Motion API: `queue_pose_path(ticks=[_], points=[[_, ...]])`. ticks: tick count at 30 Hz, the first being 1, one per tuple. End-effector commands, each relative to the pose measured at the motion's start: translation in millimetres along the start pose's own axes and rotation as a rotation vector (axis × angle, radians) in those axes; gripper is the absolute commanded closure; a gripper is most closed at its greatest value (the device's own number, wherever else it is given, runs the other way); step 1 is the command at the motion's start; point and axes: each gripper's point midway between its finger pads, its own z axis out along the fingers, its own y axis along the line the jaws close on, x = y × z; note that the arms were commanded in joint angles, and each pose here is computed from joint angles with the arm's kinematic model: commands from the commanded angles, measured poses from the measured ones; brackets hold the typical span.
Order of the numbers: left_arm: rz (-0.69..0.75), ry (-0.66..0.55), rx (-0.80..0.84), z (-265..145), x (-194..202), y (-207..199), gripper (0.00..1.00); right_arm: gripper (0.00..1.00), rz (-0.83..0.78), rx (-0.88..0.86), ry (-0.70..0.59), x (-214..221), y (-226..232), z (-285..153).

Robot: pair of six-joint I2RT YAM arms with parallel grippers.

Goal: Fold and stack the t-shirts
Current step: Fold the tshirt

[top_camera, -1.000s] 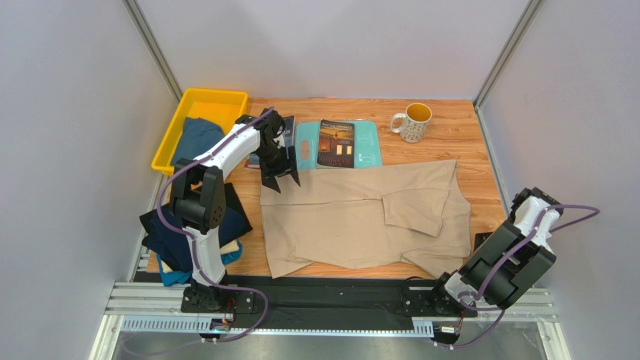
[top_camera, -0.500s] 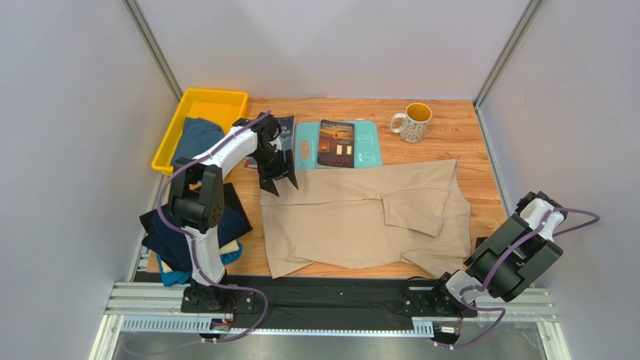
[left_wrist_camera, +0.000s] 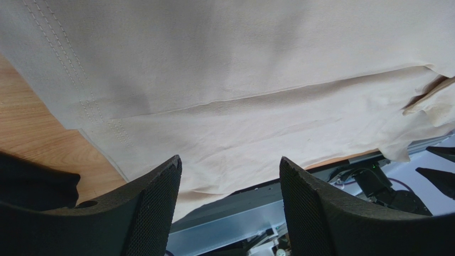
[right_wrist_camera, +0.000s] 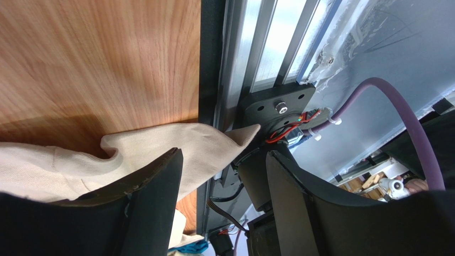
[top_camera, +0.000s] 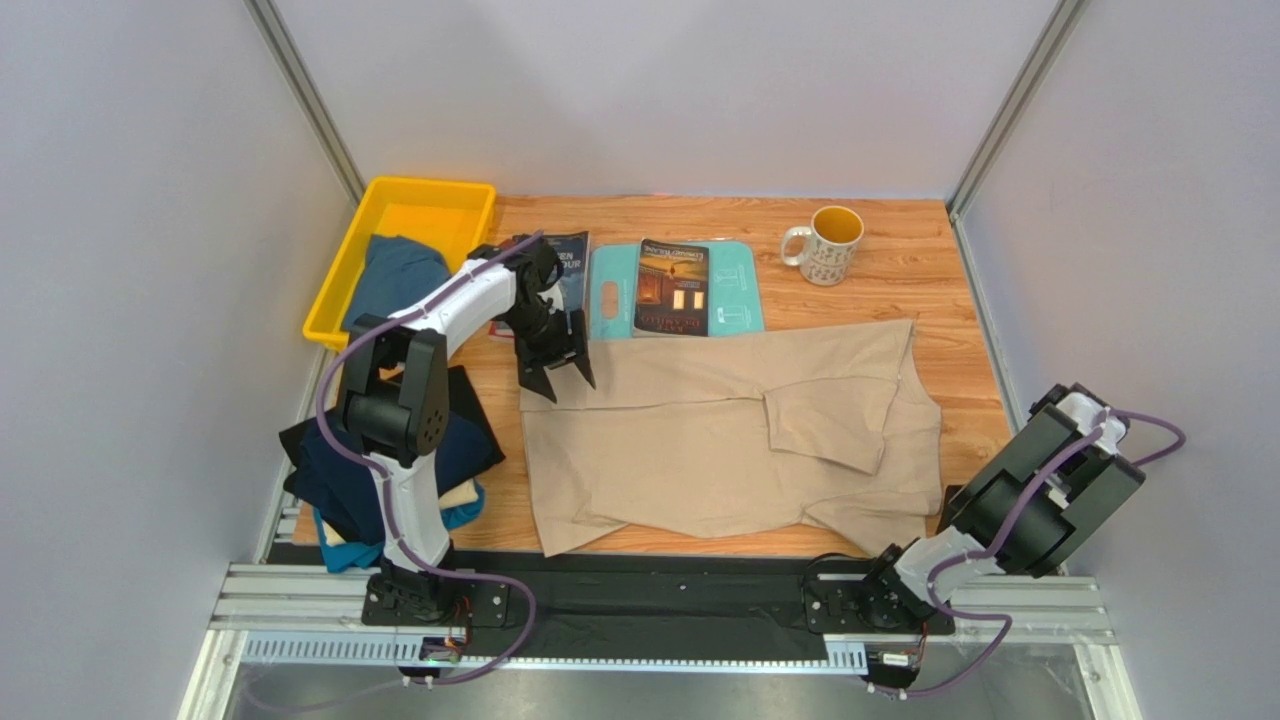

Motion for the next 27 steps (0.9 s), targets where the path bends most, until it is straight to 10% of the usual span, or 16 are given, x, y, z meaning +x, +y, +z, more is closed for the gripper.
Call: queue_pose_path(ticks=[1,27], points=[[-0.003,-0.034,0.025,-8,1,-4,0.26,0.36,0.006,0.017,0.014,3,-4,-2],[-0.033,-0.005,0.002,9,20,3,0.26,0.48,-0.233,0.232,0.041,23,9,15]])
